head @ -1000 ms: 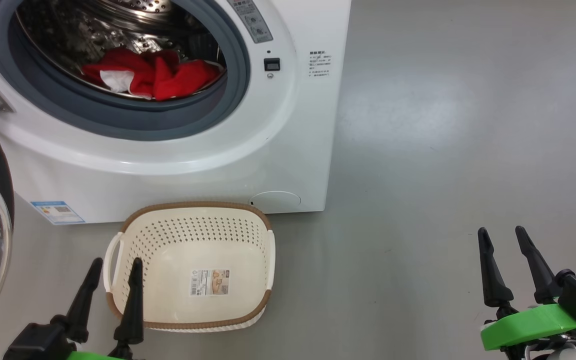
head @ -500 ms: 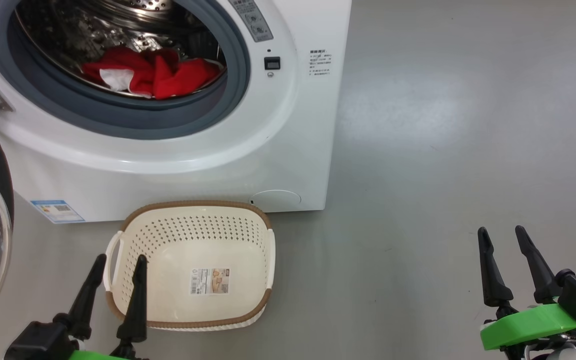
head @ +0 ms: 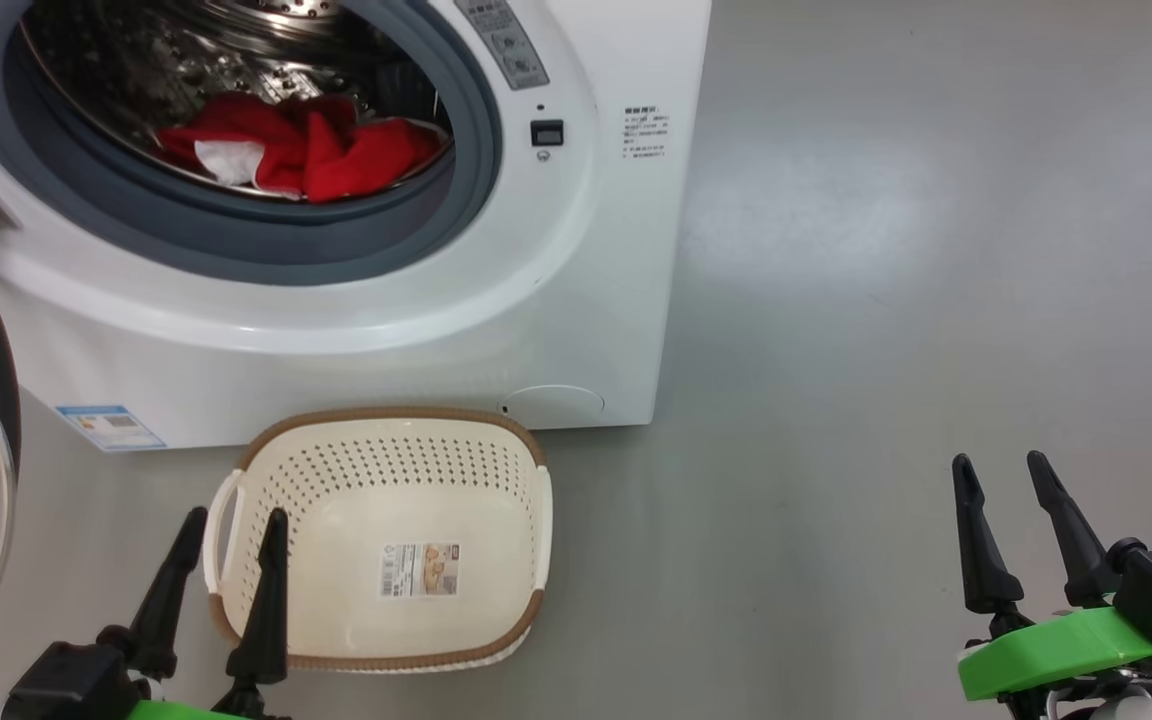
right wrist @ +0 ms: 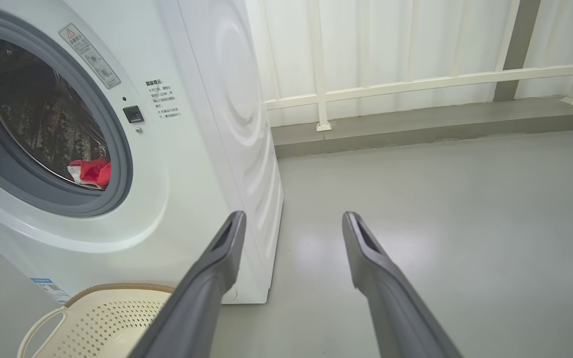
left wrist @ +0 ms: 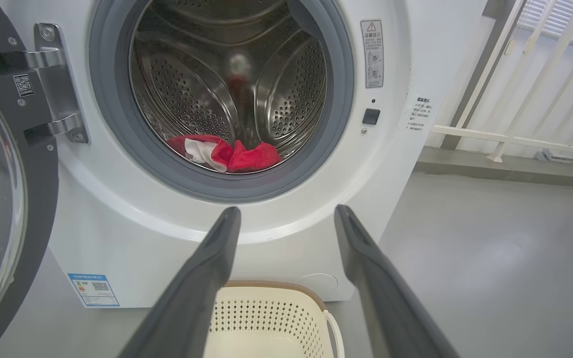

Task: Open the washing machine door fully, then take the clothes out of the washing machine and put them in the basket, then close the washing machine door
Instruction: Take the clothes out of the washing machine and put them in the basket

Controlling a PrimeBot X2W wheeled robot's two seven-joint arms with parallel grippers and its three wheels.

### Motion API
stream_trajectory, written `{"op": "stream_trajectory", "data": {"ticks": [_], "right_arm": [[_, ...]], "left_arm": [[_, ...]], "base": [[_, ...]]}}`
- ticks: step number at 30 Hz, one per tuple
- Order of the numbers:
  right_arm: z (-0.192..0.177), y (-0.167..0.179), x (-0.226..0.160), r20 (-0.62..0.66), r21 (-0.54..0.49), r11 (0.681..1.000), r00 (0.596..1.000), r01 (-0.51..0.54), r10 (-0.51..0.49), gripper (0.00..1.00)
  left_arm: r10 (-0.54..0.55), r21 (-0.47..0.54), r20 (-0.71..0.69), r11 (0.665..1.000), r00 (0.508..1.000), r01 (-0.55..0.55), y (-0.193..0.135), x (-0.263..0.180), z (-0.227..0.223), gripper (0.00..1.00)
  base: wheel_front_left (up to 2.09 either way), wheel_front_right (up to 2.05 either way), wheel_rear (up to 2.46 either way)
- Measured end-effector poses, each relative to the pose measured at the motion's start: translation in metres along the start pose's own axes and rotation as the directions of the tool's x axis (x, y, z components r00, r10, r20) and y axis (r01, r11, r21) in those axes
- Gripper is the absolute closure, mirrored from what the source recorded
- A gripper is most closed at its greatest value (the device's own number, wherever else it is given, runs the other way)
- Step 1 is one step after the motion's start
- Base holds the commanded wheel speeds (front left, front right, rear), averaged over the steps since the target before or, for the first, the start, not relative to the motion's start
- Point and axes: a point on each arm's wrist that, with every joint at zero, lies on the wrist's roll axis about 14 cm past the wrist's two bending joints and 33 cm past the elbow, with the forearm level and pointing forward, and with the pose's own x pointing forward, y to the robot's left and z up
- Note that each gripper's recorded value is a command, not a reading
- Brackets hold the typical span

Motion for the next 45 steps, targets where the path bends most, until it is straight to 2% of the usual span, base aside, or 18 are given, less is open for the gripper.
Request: {"op": "stream_trajectory", "data": {"ticks": [14, 39, 45], "right_arm": [[0.000, 0.003, 0.000, 0.001, 0.001, 1.000, 1.000, -0.009, 0.009, 0.00], [-0.004, 0.006, 0.002, -0.011, 0.002, 1.000, 1.000, -0.016, 0.016, 0.00], [-0.008, 0.004, 0.005, -0.024, 0.001, 1.000, 1.000, -0.010, 0.010, 0.00]], "left_arm": [[0.007, 0.002, -0.012, 1.000, 1.000, -0.007, 0.003, -0.002, -0.003, 0.00], [0.010, 0.008, -0.020, 1.000, 1.000, -0.010, 0.004, -0.002, -0.006, 0.00], [0.036, 0.024, -0.030, 0.999, 0.999, -0.035, 0.013, 0.011, -0.010, 0.00]], "base": [[1.09, -1.11, 0.02], [0.01, -0.01, 0.00], [0.00, 0.00, 0.00]]}}
